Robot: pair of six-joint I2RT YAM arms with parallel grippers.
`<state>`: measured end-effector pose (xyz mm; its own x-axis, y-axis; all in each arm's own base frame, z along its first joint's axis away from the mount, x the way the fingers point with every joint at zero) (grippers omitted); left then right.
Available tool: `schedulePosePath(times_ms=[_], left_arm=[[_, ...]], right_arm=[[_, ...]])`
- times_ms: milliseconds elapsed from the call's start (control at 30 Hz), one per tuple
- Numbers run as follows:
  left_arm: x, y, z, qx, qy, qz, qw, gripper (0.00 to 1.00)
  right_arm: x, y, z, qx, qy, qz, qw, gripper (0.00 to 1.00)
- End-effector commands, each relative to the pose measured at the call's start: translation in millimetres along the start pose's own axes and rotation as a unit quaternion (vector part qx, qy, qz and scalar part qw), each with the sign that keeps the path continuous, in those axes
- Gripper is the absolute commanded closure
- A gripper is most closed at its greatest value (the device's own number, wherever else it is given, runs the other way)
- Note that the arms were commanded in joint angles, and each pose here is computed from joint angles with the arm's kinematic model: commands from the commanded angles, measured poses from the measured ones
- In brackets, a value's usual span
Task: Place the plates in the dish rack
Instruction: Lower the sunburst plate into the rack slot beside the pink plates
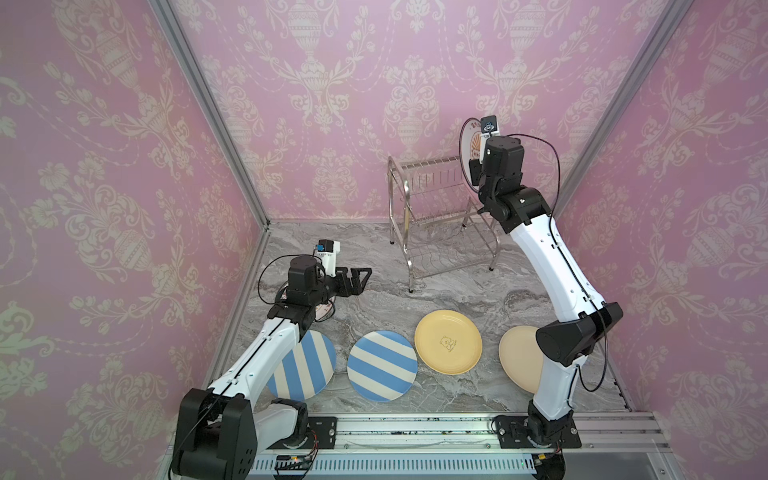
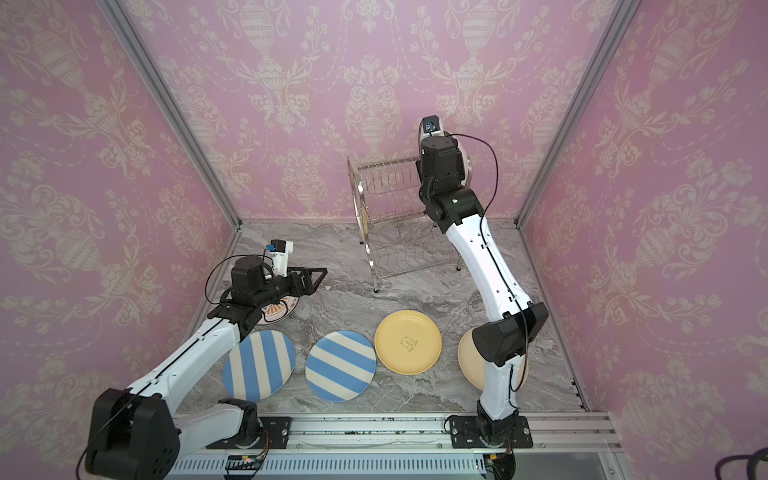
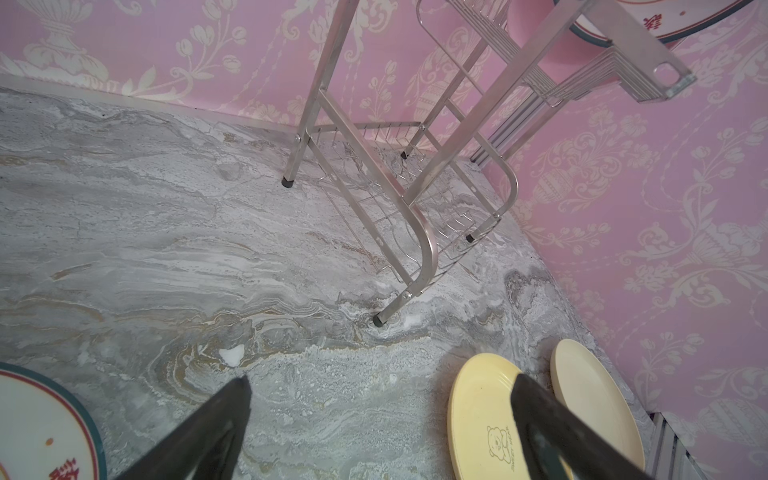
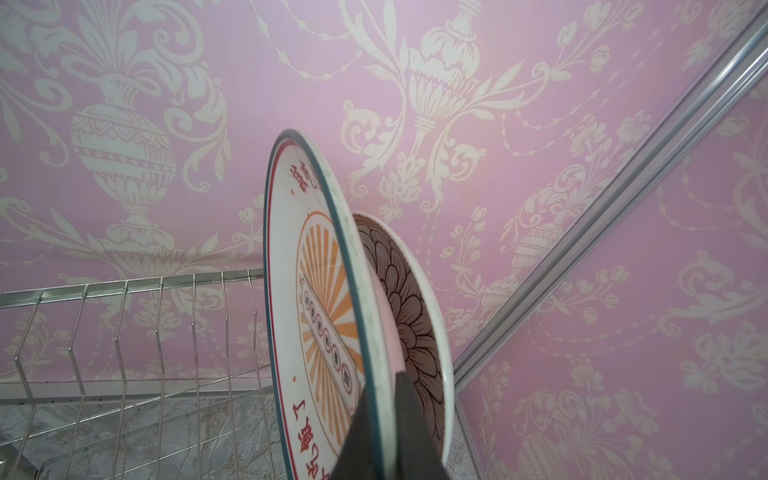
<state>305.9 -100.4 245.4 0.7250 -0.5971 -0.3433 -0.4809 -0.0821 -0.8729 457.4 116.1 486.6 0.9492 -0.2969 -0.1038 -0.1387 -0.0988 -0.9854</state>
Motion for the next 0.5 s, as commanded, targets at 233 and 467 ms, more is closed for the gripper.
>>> schedulePosePath(times_ms=[233,467], left_arm=[[2,8,3,0.008,-0.01,0.014,1.0,0.01],[3,9,4,0.011,-0.014,0.019,1.0,0.01]], right_arm=[[17,4,4,0.04,-0.004,-0.01,0.999,1.0],[18,1,2,0.038,0.009,-0.02,0.999,1.0]])
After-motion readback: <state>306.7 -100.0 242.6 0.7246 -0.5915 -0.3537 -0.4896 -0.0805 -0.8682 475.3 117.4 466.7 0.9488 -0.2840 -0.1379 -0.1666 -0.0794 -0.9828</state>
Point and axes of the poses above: each gripper's point midway between its finger pads, its own x axis out along the fingers, its own z axis along the line the jaws close on, y = z × x, the point moved 7 cm from there along -x, back along the fingers, and after that the axes turned 11 degrees about x, right-handed, at the moved point
